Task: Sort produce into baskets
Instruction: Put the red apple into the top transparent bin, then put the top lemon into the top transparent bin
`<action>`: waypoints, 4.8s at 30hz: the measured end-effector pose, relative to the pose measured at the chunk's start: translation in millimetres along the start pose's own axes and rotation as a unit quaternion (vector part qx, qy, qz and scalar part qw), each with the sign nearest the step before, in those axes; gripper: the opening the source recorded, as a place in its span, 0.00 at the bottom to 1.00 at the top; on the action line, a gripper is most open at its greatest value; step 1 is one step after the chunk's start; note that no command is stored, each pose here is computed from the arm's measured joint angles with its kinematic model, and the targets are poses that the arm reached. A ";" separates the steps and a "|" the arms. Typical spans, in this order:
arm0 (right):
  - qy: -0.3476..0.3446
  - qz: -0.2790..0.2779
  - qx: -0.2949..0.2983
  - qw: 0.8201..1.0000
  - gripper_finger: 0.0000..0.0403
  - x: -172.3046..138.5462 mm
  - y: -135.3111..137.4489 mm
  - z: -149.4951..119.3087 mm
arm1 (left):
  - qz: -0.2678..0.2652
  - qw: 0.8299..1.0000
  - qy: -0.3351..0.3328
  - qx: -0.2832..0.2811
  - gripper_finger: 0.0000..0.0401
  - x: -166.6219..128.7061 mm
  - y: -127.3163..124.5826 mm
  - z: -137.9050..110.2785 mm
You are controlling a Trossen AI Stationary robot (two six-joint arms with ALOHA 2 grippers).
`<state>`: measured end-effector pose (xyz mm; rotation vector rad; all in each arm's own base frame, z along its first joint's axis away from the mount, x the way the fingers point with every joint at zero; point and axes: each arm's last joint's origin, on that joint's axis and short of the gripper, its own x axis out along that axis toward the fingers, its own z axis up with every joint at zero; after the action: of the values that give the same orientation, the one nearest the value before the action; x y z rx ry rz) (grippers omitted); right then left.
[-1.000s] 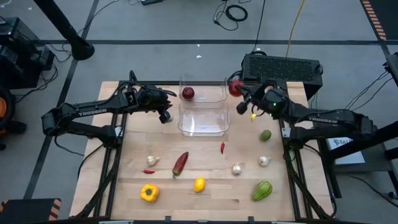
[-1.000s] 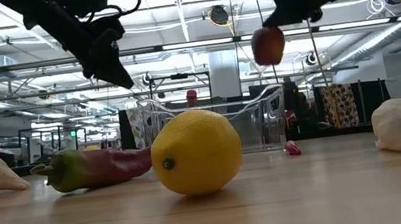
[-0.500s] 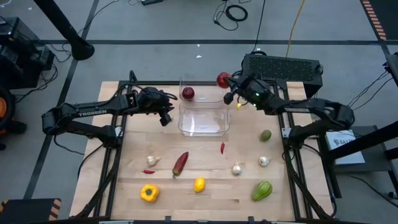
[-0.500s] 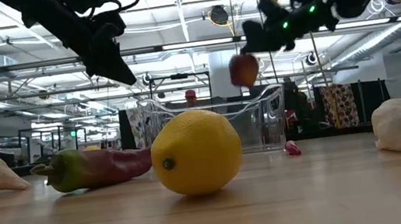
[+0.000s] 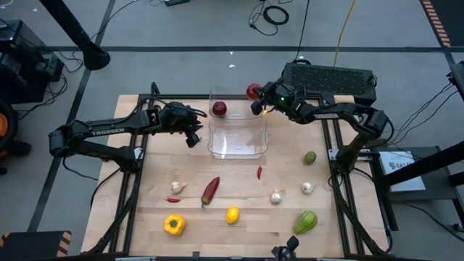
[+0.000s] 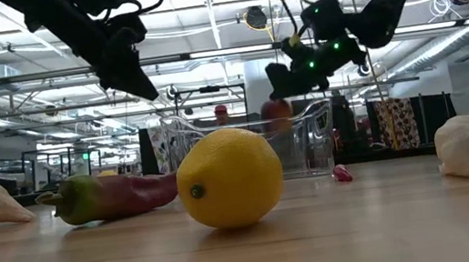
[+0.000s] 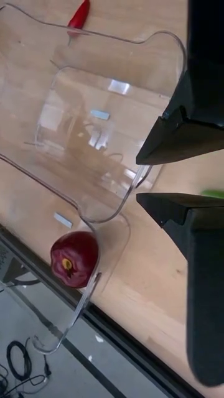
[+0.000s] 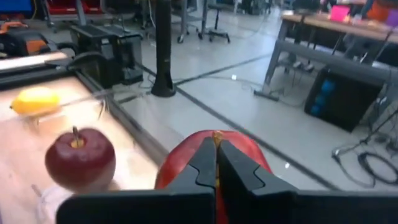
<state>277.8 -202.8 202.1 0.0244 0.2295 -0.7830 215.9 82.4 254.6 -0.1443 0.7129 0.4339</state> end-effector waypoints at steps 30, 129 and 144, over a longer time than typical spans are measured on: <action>0.058 -0.007 0.026 0.998 0.08 17.3 -7.3 -33.6 | -0.008 0.999 0.033 0.000 0.23 -0.8 -6.2 -6.7; 0.170 0.229 -0.107 0.953 0.18 -165.2 81.3 39.1 | 0.294 0.928 0.137 -0.185 0.59 9.3 20.3 -77.2; 0.172 0.227 -0.099 0.953 0.18 -165.2 81.3 39.1 | 0.346 0.902 0.080 -0.246 0.88 17.9 35.8 -87.0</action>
<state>229.3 -34.3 270.4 0.0233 0.6093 -0.2883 160.2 96.9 178.0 -0.4096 0.7949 1.2994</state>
